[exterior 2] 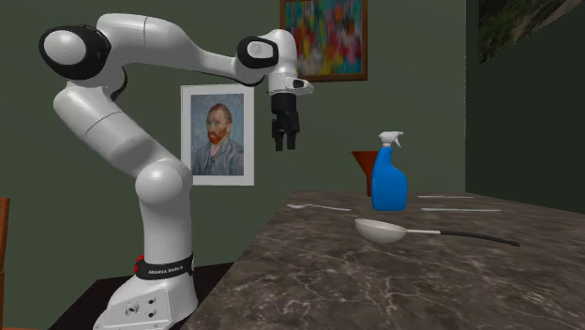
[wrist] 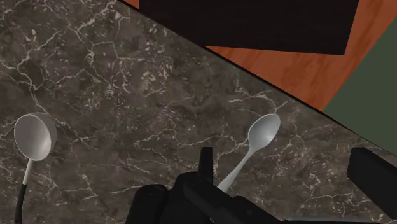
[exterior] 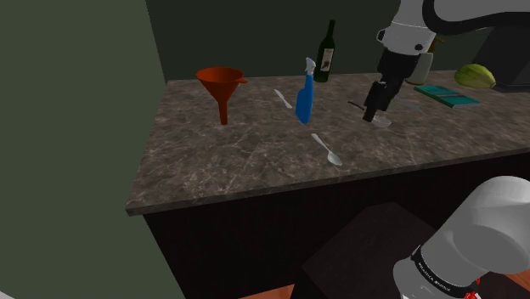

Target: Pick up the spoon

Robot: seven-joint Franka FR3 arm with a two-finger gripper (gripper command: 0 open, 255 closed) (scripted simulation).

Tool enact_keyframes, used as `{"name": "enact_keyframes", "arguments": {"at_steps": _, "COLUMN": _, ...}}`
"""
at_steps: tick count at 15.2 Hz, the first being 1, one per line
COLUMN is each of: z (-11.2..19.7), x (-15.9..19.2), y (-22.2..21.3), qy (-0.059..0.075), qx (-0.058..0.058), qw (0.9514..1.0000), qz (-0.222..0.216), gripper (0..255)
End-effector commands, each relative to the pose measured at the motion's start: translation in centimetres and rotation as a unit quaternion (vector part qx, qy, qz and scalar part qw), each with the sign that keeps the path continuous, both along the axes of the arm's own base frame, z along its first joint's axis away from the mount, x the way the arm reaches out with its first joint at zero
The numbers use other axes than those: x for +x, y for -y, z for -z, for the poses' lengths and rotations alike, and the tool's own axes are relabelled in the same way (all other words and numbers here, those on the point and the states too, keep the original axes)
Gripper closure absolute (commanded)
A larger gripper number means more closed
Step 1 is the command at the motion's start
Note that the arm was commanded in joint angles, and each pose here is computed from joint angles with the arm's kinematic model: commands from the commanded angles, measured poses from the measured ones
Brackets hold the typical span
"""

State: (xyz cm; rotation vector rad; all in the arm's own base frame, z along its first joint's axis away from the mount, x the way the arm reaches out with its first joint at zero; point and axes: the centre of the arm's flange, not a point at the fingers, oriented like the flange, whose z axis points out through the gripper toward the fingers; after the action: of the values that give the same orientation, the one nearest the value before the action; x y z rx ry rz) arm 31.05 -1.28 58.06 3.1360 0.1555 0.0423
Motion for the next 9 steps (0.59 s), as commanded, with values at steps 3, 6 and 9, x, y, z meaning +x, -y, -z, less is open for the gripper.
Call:
{"name": "enact_keyframes", "arguments": {"at_steps": 3, "z": 1.8, "x": 2.2, "y": 0.1, "qy": -0.011, "qx": 0.013, "qw": 0.9992, "qz": 0.036, "gripper": 0}}
{"name": "enact_keyframes", "arguments": {"at_steps": 6, "z": 4.6, "x": 5.5, "y": 0.4, "qy": -0.026, "qx": 0.033, "qw": 0.9950, "qz": 0.091, "gripper": 0}}
{"name": "enact_keyframes", "arguments": {"at_steps": 9, "z": 7.5, "x": 8.6, "y": 1.0, "qy": -0.042, "qx": 0.052, "qw": 0.9872, "qz": 0.145, "gripper": 0}}
